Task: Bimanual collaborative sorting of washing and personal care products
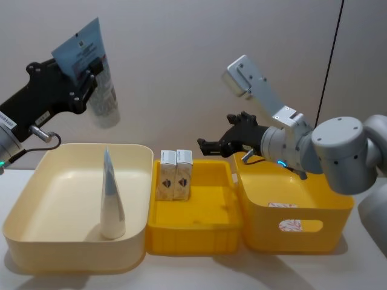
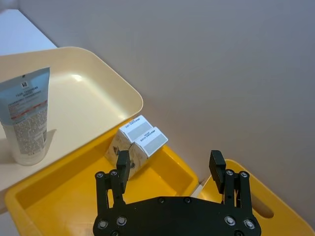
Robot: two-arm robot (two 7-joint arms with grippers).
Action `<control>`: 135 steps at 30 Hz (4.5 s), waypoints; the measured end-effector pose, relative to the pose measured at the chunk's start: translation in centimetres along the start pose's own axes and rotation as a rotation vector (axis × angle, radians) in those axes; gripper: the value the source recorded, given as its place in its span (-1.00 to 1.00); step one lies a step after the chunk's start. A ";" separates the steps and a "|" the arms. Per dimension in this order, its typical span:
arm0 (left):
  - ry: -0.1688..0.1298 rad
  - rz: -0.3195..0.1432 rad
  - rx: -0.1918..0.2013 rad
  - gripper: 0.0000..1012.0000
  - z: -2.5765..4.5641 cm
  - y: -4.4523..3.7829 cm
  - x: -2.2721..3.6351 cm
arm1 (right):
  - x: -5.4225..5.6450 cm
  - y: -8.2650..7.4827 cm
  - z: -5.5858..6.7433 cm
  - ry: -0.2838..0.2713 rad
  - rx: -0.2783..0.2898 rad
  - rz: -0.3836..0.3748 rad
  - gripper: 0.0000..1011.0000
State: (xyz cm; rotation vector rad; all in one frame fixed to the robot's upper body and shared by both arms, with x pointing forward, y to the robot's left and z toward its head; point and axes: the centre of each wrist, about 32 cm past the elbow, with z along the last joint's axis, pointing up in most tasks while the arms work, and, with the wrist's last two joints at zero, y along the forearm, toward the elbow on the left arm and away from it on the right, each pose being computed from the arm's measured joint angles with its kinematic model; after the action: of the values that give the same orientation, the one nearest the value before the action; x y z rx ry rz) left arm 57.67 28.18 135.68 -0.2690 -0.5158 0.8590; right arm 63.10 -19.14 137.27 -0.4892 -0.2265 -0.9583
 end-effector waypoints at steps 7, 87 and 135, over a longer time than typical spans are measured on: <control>0.045 -0.006 -0.003 -0.54 -0.81 0.17 0.01 | -0.2 0.0 -0.1 -0.040 0.043 0.004 0.98; 0.162 -0.050 0.005 -0.54 -3.12 -0.50 -0.89 | 0.8 -1.1 5.2 -0.248 0.319 0.484 0.98; 0.147 -0.118 -0.031 -0.54 -1.85 -0.71 -2.07 | -0.3 2.5 6.3 -0.228 0.290 0.488 0.98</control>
State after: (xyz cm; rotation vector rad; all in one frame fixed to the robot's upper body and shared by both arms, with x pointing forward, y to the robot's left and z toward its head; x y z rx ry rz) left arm 57.99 26.09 133.75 -0.3248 -0.4041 0.7109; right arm 65.16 -14.62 141.85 -0.3609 -0.4229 -0.3831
